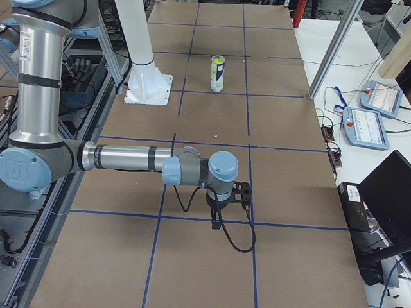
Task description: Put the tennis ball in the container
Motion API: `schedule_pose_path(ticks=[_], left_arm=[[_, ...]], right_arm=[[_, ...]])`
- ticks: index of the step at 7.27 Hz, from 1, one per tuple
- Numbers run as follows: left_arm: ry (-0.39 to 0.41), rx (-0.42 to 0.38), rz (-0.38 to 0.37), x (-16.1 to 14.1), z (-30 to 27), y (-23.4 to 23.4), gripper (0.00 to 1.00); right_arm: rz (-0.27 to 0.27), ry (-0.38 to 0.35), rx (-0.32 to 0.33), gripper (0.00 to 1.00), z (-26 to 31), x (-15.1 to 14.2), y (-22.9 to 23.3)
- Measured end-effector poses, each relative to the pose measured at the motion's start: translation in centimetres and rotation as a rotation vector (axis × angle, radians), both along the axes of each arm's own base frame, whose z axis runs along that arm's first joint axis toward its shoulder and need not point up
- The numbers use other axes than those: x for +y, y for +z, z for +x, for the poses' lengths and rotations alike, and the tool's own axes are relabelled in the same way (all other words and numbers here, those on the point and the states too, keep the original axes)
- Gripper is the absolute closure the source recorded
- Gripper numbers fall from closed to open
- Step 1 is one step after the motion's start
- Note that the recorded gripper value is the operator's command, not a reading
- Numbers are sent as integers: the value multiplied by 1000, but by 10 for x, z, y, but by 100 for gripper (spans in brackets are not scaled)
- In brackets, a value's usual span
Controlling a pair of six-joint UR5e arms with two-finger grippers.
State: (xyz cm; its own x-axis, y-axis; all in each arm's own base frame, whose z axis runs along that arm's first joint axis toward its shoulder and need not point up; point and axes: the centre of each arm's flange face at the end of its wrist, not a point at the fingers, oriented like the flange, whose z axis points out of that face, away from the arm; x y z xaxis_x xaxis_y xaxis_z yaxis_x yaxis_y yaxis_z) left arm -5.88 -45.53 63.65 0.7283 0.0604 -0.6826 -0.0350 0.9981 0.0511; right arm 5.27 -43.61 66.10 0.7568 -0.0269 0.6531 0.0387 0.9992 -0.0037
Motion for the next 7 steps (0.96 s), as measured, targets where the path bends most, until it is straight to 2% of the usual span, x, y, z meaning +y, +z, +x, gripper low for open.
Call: schedule_pose_path(ticks=[7], left_arm=[[-5, 0, 24, -4, -2, -14, 0]], right_arm=[[-1, 0, 0, 0, 0, 0, 0]])
